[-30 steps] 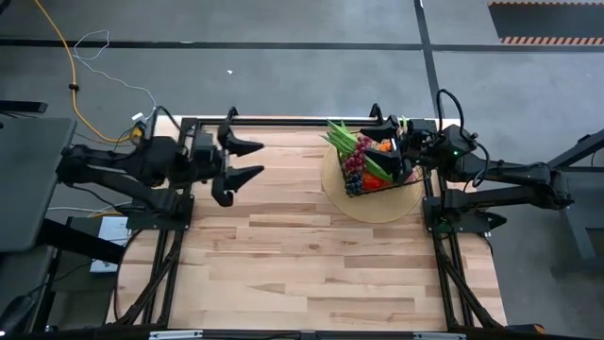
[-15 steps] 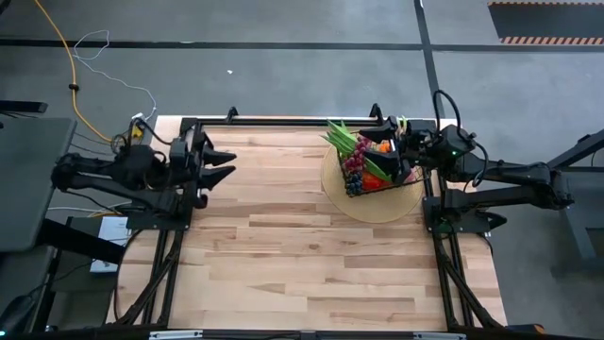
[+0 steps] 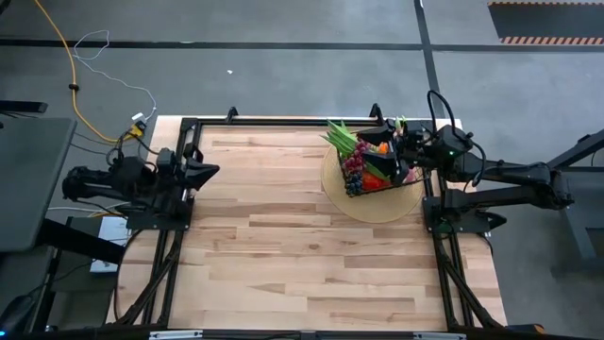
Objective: Build produce basket
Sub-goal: Return to Home Position
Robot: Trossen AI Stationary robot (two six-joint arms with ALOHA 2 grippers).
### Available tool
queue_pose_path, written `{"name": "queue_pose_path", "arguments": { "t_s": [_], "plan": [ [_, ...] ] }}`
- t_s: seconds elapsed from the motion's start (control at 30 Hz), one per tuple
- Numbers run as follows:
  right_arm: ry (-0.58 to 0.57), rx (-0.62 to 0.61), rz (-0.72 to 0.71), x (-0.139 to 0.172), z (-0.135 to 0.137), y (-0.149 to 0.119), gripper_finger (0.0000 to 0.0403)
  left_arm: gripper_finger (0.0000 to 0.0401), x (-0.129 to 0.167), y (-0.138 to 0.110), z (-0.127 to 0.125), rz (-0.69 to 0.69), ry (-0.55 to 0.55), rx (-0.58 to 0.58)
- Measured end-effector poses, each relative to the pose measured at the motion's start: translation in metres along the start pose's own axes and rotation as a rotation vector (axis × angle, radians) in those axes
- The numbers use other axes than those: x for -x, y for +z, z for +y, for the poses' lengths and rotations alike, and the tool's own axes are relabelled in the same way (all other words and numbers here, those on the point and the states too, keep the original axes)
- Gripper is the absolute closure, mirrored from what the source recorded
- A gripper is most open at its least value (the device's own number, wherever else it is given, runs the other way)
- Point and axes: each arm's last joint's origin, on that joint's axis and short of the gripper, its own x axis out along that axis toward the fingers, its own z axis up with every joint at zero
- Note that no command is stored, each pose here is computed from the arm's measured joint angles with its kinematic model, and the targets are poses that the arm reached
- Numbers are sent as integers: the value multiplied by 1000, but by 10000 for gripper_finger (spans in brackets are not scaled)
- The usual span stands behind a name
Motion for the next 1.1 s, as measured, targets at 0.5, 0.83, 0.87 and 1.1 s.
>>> {"name": "queue_pose_path", "arguments": {
  "t_s": [0.5, 0.83, 0.87, 1.1],
  "plan": [
    [-6, -141, 13, 0, 0, -1, 91, 401, 22, -38, 14, 6, -55, 16],
    [-20, -213, 39, 0, -2, -4, 91, 401, 20, -89, 26, 41, -21, 32],
    [-24, -213, 47, 0, -2, -5, 91, 401, 20, -90, 26, 55, -19, 26],
    [-17, -224, 148, 2, -3, -13, 91, 401, 21, -102, 34, 154, 68, 47]
  ]
}}
